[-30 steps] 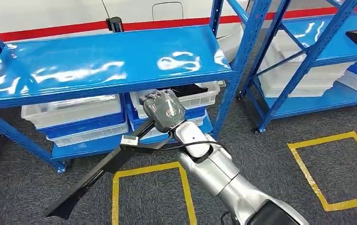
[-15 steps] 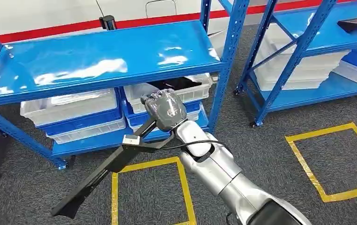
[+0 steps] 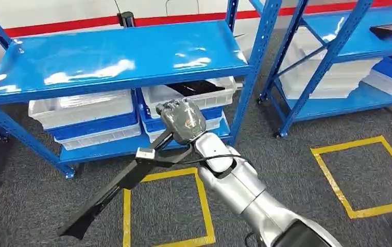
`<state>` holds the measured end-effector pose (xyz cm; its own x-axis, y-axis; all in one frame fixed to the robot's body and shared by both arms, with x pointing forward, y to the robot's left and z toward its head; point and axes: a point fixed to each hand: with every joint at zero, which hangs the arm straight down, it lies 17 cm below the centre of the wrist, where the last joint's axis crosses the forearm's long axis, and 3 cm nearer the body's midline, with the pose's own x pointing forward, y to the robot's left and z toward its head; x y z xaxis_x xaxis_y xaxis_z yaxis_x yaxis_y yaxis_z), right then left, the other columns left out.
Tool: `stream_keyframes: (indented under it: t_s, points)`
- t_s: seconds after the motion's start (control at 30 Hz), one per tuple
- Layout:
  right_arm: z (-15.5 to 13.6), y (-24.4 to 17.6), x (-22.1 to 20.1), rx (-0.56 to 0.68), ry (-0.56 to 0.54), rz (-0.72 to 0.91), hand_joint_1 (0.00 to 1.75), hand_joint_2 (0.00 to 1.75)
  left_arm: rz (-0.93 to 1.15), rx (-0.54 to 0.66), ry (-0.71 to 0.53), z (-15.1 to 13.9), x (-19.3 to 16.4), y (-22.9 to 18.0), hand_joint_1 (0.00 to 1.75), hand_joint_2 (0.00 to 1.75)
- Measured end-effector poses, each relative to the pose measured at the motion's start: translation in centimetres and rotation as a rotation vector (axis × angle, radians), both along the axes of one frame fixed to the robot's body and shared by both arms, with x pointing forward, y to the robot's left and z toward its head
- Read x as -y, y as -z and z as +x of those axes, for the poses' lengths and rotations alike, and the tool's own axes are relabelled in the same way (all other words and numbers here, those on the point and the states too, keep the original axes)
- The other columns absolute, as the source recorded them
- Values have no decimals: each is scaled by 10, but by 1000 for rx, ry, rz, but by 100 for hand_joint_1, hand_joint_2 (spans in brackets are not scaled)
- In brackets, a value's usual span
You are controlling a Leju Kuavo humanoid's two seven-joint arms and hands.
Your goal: Take the parts from the cabinet and place them on the table.
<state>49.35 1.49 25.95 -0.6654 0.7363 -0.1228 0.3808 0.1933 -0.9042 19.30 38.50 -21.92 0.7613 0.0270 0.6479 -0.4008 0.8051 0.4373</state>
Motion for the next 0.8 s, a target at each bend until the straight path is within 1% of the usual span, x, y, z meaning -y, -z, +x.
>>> stream_keyframes:
  t_s: [0.13,0.47,0.63,0.8]
  points:
    - [0,9,5,-13,8,-8,171,175,-3,0,5,0,2,0,0,175]
    - [0,8,5,-15,12,-1,171,175,-4,-2,7,-1,2,1,0,175]
    - [-2,16,5,-26,13,-4,171,175,-4,-3,2,-4,1,2,0,175]
    - [-3,11,5,-14,13,-1,171,175,-1,4,4,0,0,0,0,175]
